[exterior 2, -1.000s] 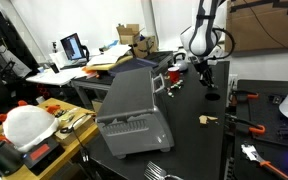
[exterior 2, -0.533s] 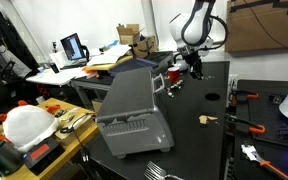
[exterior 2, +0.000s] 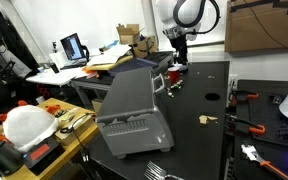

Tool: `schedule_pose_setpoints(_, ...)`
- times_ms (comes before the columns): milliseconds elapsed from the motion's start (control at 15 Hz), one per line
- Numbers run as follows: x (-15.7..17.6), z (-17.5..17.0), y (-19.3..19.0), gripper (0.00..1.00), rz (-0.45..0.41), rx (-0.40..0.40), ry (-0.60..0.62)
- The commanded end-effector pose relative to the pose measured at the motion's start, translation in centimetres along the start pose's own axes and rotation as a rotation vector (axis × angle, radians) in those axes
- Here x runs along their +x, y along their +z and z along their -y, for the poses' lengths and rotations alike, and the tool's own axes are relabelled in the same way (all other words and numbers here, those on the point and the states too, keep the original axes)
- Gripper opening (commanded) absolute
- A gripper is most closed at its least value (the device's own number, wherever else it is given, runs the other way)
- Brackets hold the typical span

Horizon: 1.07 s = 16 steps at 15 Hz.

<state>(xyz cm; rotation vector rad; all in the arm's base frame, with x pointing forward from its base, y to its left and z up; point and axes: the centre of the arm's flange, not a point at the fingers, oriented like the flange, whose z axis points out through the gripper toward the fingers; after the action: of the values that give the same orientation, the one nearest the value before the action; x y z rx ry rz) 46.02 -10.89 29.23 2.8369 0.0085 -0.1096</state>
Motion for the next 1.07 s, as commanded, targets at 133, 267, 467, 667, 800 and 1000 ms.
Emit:
schedule_pose_setpoints(133,2.7,-1.6,-1.8,0.07,-0.093,-0.11,0.006)
schedule_pose_setpoints(267,3.8,-2.6,-1.8,0.07,-0.12,-0.135,0.015)
schedule_pose_setpoints(467,5.2,-3.9,-1.1,0.07,-0.154,-0.133,0.027)
schedule_pose_setpoints(667,6.7,-4.5,0.1,0.07,-0.163,-0.125,0.03)
schedule_pose_setpoints(800,7.5,-4.7,1.0,0.07,-0.157,-0.135,0.02)
schedule_pose_setpoints(1000,8.6,-5.5,2.7,0.07,-0.133,-0.159,0.005)
